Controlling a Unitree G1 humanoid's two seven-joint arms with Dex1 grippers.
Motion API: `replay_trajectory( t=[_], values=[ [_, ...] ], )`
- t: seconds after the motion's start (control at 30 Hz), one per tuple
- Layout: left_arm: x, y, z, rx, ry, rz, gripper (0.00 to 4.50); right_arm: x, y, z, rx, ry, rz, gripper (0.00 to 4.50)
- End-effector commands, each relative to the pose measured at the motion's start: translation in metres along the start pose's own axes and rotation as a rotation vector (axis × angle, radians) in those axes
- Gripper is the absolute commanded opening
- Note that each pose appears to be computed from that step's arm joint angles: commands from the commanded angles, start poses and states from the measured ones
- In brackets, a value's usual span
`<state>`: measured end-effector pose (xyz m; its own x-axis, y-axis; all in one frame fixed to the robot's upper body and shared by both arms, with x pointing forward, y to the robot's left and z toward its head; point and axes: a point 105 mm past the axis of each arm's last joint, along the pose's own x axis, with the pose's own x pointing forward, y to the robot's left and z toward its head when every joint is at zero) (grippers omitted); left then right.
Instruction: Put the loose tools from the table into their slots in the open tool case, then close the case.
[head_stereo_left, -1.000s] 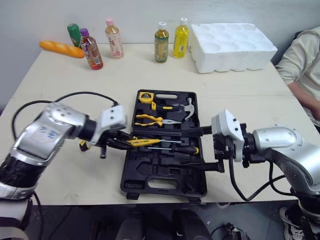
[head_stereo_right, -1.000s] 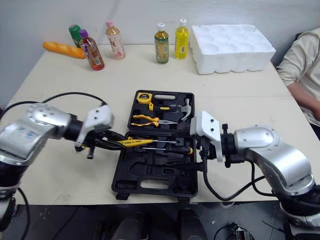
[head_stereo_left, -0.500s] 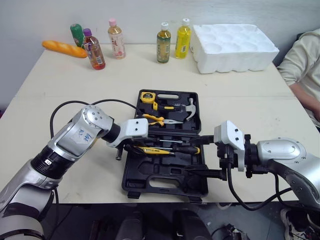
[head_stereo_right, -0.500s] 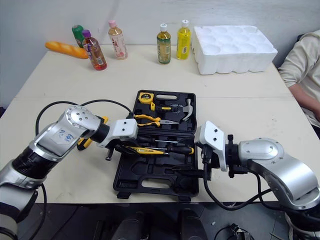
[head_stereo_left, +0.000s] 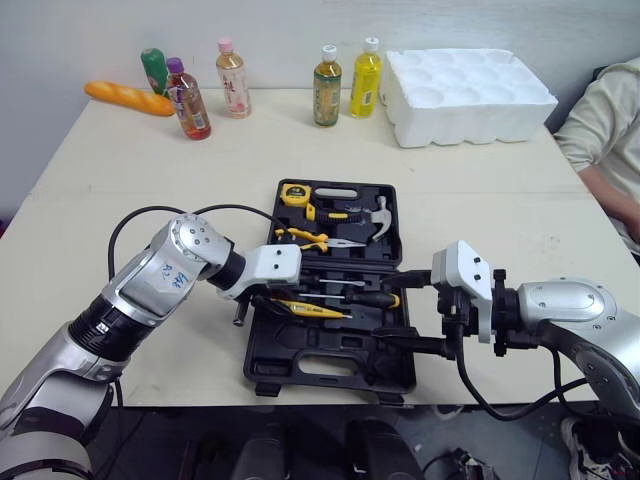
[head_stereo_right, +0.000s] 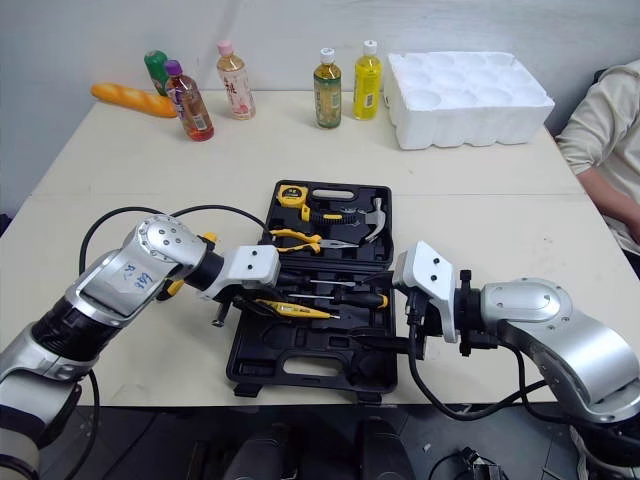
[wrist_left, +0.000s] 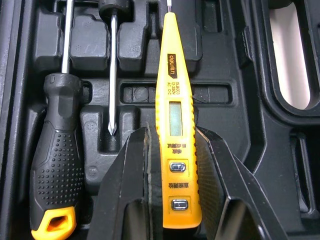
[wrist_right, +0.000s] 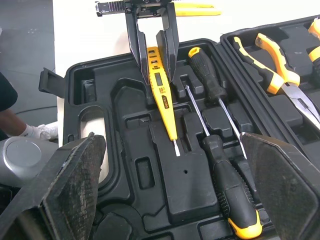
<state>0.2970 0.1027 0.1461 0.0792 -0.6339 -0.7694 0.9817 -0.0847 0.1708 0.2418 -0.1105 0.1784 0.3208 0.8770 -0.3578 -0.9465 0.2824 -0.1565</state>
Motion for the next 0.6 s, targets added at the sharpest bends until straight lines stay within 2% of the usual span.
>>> replay_trajectory(
  t=[0.03, 0.5, 0.57, 0.6],
  values=[
    [-0.002, 0.004, -0.007, -0.003, 0.040, 0.032, 0.55, -0.004, 0.002, 0.006, -0.033, -0.006, -0.005, 4.50],
    [-0.003, 0.007, -0.007, -0.018, 0.027, 0.041, 0.55, -0.002, 0.001, 0.005, -0.038, -0.002, -0.001, 4.50],
    [-0.002, 0.007, -0.003, -0.033, -0.008, 0.040, 1.57, -0.002, 0.001, 0.005, -0.038, -0.001, -0.001, 4.50],
    [-0.002, 0.008, 0.001, -0.043, -0.034, 0.044, 1.75, -0.002, 0.001, 0.004, -0.037, 0.000, -0.001, 4.50]
  ],
)
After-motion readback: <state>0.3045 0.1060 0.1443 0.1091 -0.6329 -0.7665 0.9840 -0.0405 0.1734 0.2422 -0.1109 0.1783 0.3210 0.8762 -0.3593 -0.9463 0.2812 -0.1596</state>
